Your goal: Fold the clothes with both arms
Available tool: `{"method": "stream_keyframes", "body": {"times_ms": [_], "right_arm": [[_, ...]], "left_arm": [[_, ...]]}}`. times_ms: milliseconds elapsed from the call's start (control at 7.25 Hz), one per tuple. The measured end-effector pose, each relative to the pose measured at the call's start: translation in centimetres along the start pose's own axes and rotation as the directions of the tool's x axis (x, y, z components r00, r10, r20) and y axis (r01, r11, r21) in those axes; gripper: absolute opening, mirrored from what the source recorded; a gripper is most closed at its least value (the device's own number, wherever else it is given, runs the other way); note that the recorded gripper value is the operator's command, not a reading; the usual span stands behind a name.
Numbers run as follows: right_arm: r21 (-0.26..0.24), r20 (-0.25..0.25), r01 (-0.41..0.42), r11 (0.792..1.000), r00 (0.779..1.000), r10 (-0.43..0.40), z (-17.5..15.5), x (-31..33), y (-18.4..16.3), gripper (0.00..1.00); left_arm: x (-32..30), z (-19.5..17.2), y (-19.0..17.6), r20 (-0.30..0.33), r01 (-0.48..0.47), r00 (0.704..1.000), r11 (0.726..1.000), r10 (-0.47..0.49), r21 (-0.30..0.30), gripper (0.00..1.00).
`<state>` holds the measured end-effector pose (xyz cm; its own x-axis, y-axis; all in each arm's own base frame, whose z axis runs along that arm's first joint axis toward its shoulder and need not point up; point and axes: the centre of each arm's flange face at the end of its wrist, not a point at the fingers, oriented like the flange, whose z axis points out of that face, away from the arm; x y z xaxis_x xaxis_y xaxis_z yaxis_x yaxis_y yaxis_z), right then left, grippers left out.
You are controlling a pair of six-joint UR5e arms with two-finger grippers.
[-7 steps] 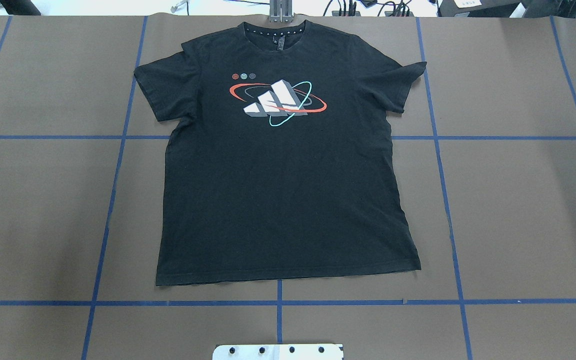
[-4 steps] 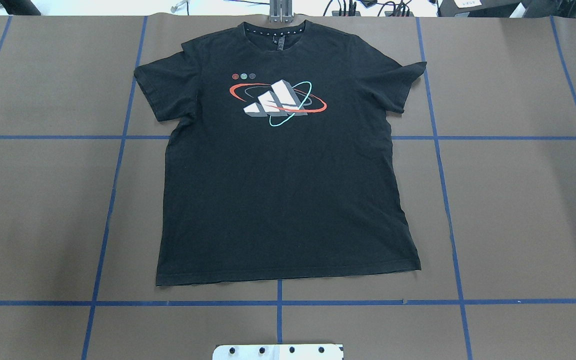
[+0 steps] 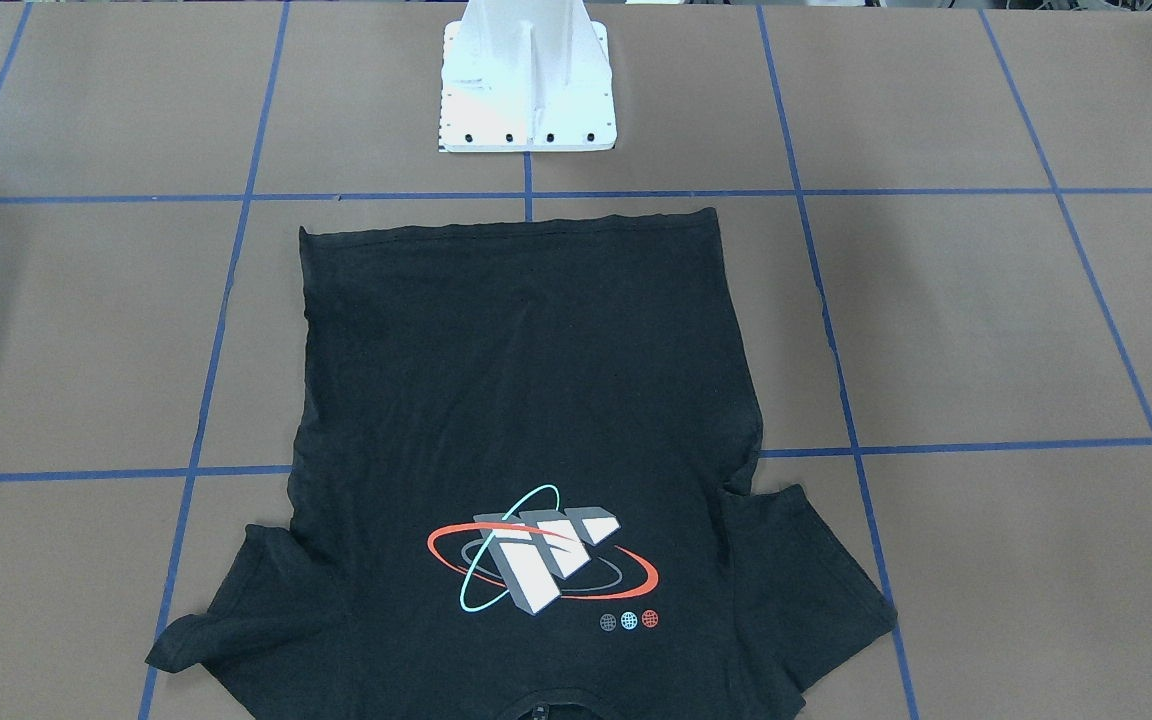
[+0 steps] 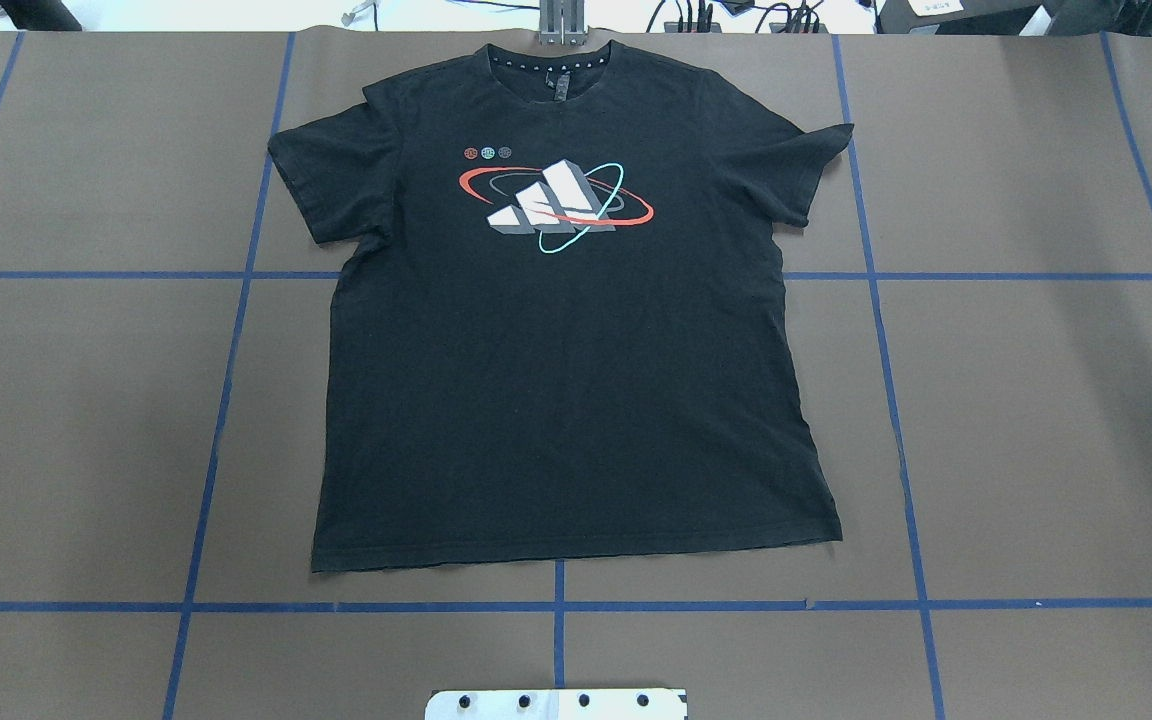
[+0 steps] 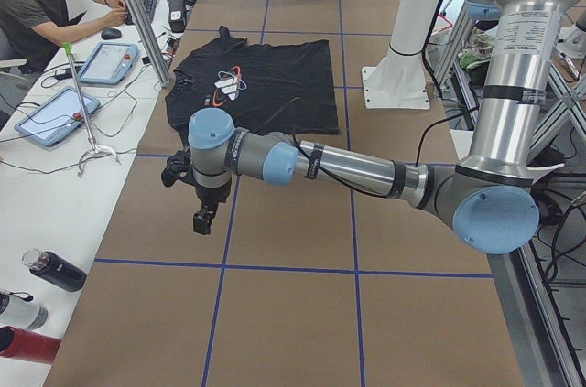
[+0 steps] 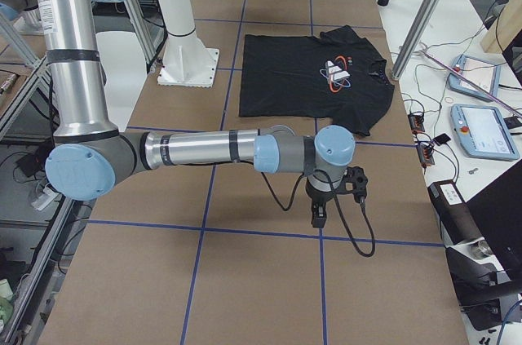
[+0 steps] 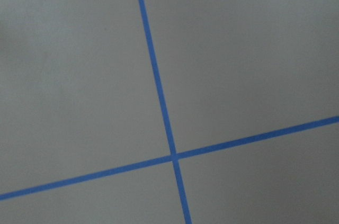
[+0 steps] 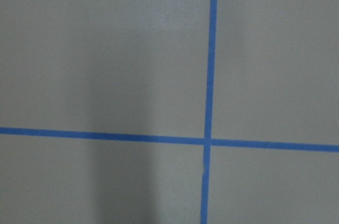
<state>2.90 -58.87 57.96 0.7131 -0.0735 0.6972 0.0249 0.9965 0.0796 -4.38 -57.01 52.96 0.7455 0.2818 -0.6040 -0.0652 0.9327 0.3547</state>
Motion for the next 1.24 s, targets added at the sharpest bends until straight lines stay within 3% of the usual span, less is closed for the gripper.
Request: {"method": "stream_keyframes", "body": {"times_ms": [138, 414, 690, 1242], "right_arm": [[0.027, 0.003, 0.055, 0.998, 0.998, -0.055, 0.0, -3.4, -2.8, 1.0], [0.076, 0.004, 0.137, 0.988, 0.991, -0.137, 0.2, -9.7, -7.1, 1.0], [0.179, 0.004, 0.232, 0.956, 0.972, -0.237, 2.1, -12.8, -9.4, 1.0], [0.333, 0.054, 0.165, 0.928, 0.98, -0.194, 9.2, -22.1, -12.2, 0.99]], "left_arm": [[1.3, 0.1, -1.6, -0.009, -0.068, 0.998, 0.996, 0.069, 0.057, 1.0], [2.4, 3.0, -2.8, -0.031, -0.114, 0.992, 0.984, 0.119, 0.134, 1.0], [4.6, 5.0, -4.6, -0.057, -0.147, 0.985, 0.967, 0.162, 0.206, 1.0], [8.4, 5.5, -9.9, -0.134, -0.065, 0.985, 0.946, 0.113, 0.318, 1.0]]}}
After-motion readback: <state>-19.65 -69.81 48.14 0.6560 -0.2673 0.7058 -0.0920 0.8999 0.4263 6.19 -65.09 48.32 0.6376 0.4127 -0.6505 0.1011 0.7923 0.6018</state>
